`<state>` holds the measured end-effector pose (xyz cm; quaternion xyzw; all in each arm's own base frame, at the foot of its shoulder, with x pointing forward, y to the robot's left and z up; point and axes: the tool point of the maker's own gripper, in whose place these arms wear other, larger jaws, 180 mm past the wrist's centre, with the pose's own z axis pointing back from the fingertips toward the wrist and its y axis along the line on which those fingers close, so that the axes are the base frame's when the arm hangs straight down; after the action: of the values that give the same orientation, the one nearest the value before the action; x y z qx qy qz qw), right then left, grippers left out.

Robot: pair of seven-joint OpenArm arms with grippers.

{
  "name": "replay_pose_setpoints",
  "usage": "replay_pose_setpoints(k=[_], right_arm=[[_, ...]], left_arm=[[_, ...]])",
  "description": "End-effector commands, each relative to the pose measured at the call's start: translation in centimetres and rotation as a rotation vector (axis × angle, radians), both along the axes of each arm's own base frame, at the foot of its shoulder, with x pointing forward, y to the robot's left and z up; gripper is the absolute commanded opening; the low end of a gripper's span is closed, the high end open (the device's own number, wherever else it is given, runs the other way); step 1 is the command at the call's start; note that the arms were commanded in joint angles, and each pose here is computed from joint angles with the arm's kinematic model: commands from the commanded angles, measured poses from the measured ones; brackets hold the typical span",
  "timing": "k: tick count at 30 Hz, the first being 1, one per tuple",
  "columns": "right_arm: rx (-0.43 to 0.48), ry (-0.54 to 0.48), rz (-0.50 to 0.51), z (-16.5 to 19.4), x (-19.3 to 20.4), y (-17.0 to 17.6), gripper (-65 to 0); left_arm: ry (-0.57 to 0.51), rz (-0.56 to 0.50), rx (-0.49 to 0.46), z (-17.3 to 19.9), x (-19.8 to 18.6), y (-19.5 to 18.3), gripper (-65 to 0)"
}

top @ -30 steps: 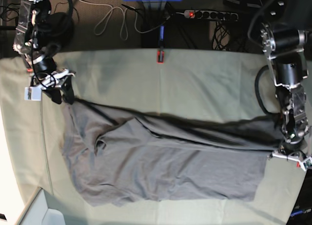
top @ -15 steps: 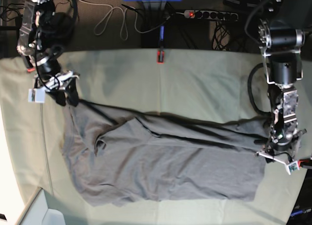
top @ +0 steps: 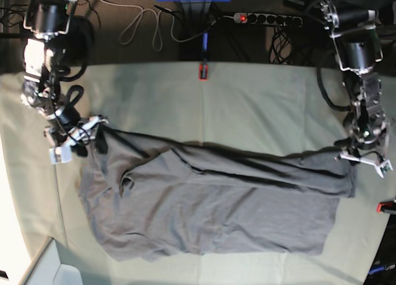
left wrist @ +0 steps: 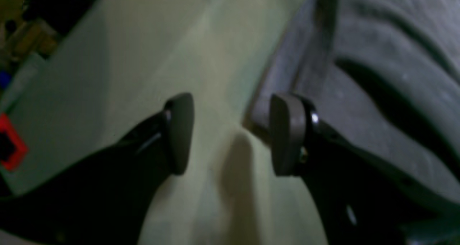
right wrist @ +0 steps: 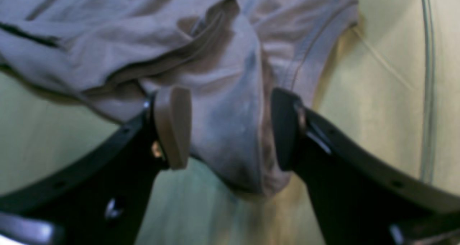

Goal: Layout the t-shirt on the table in an organized manner, then fold the t-shirt properly

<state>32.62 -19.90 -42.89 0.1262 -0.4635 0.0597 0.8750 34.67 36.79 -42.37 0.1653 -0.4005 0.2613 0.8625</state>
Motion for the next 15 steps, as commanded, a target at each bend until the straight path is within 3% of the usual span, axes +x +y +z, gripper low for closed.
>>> replay_pose_setpoints(k=[1,11,13,15], right_arm=[[0.012,-0.057,0.000,1.4,1.2,-0.4,-28.9],[0.046,0.007,-0.006,-0.9,0.1,0.4,-29.8],[0.051,0.009,-0.008,-1.1,0.1,0.5,-34.0],[0.054,0.016,-0.013,-1.3,0.0,0.4,-42.5]], left_arm=[[-0.042,0.002,0.043,1.7,0.7,1.1,-32.2],[-0.026,0.002,0.023,0.7,0.3,0.4,-32.2],[-0.022,0.003,0.021,0.6,0.3,0.4,-32.2],[-0.021,0.003,0.021,0.5,0.3,0.4,-32.2]])
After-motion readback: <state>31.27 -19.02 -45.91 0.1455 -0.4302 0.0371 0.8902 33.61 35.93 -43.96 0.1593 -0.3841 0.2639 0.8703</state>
